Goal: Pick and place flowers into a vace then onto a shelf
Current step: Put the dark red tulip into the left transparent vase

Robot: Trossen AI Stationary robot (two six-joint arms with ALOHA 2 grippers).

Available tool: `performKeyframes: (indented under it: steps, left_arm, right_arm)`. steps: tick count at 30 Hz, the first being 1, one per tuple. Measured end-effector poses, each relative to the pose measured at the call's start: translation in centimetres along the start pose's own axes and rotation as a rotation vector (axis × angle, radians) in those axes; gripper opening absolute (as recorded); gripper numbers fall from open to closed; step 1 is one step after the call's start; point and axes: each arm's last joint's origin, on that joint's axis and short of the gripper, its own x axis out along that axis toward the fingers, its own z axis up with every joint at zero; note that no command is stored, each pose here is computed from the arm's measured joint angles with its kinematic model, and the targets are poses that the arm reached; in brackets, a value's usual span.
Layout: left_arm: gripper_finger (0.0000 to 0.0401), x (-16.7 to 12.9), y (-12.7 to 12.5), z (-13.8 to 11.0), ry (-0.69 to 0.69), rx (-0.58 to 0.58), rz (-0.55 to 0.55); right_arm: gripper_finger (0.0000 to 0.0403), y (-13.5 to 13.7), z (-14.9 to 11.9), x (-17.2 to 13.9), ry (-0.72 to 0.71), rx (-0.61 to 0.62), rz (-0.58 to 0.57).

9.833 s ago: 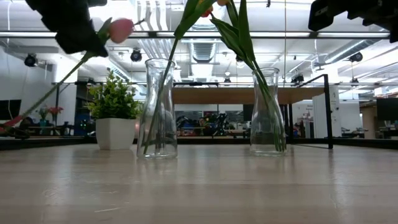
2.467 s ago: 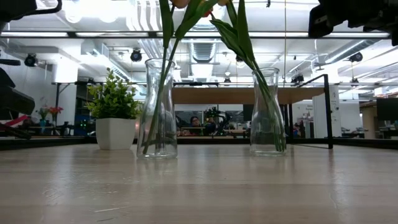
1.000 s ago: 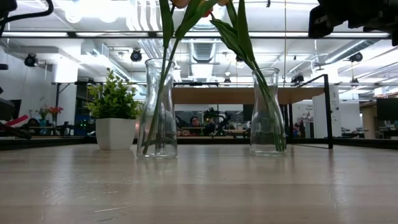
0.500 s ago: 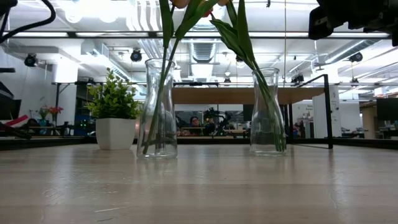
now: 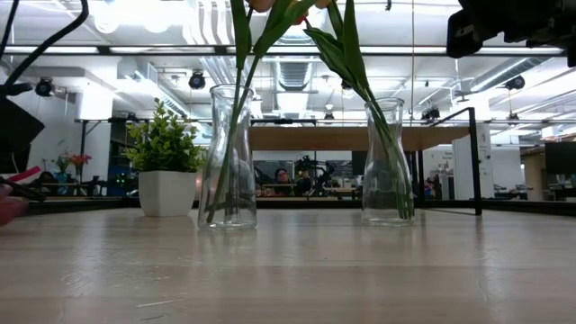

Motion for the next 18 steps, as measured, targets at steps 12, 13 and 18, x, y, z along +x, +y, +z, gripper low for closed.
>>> performKeyframes:
  steps: [12,13,18]
  left_arm:
    - [0.0109,-0.28,0.35,0.01,0.017,-0.138,0.014]
    - [0.0123,-0.34,0.41,0.01,0.019,-0.139,0.015]
    - [0.0178,-0.87,0.59,0.13,-0.015,-0.155,-0.014]
  right_arm:
    - [0.0059,0.00,-0.01,0.00,0.001,0.000,0.000]
    - [0.0059,0.00,-0.01,0.00,0.001,0.000,0.000]
    - [0.0056,0.00,-0.01,0.00,0.001,0.000,0.000]
